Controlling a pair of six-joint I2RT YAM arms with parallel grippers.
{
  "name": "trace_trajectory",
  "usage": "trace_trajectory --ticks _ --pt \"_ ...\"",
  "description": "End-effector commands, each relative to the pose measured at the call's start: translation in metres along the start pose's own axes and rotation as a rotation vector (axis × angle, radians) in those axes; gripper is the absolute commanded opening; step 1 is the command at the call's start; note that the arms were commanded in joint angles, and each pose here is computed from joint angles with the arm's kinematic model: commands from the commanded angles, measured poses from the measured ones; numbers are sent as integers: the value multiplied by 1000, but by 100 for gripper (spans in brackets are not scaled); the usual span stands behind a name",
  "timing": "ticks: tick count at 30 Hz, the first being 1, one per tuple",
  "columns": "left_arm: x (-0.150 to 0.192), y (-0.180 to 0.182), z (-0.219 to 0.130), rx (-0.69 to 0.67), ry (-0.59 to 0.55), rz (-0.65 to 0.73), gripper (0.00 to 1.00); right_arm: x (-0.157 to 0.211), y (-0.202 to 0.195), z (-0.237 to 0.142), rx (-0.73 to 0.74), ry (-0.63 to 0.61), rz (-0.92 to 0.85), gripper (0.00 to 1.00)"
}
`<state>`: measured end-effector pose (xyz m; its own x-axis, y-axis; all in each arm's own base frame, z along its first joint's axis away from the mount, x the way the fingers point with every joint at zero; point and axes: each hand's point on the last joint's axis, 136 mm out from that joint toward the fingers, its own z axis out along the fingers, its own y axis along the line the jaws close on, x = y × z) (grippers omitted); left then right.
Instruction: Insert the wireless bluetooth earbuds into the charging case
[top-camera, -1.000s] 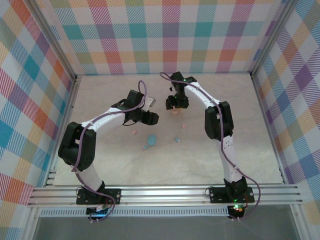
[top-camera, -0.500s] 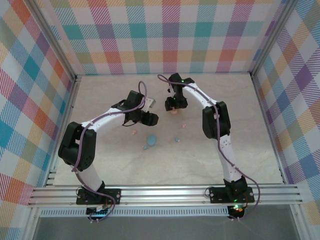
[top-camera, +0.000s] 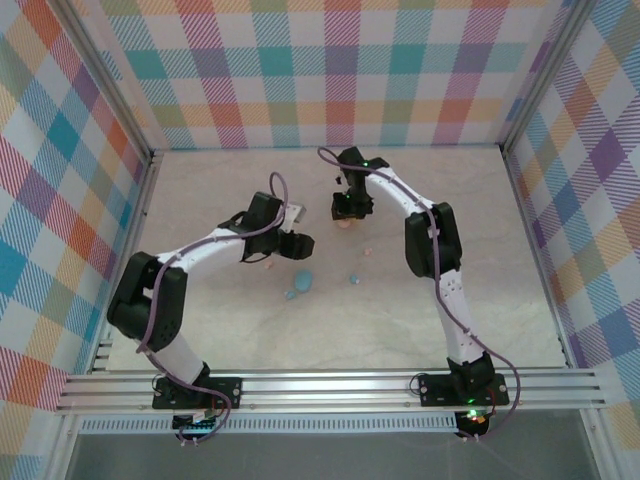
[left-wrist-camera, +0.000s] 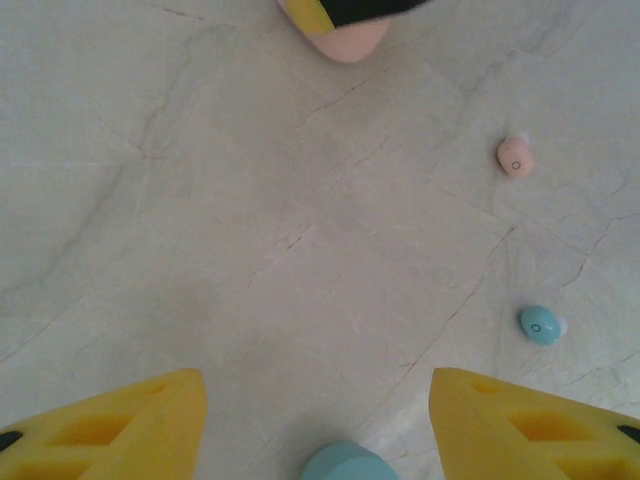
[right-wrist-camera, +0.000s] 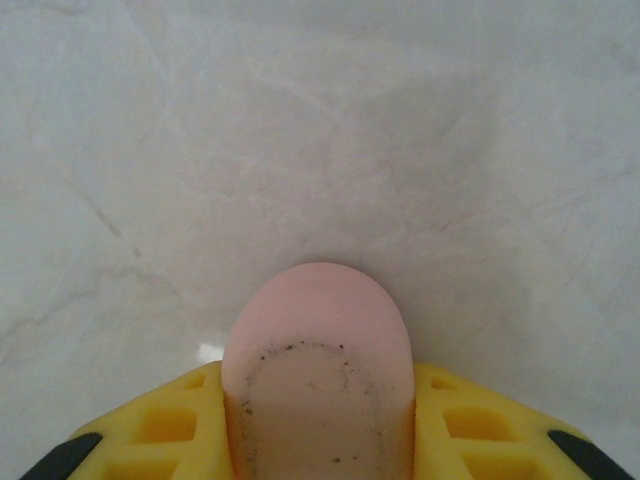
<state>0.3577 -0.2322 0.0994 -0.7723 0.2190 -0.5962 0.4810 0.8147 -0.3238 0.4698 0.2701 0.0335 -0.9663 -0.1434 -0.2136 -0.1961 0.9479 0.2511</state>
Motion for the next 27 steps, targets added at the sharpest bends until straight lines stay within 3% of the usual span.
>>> trace_trajectory --ticks 1,6,13,20,27 --pt "-46 -15 -29 40 -238 -18 63 -21 31 -58 -203 -136 169 19" --pt "-75 -34 -56 146 -450 -74 63 -27 68 -126 -500 -264 352 19" --pt "-107 -83 -87 280 -675 19 63 -10 95 -175 -774 -255 611 21" --pt "-122 -115 -104 371 -797 99 65 7 112 -204 -867 -260 693 20" --pt "-131 -103 -98 304 -806 37 64 12 115 -234 -895 -308 688 19"
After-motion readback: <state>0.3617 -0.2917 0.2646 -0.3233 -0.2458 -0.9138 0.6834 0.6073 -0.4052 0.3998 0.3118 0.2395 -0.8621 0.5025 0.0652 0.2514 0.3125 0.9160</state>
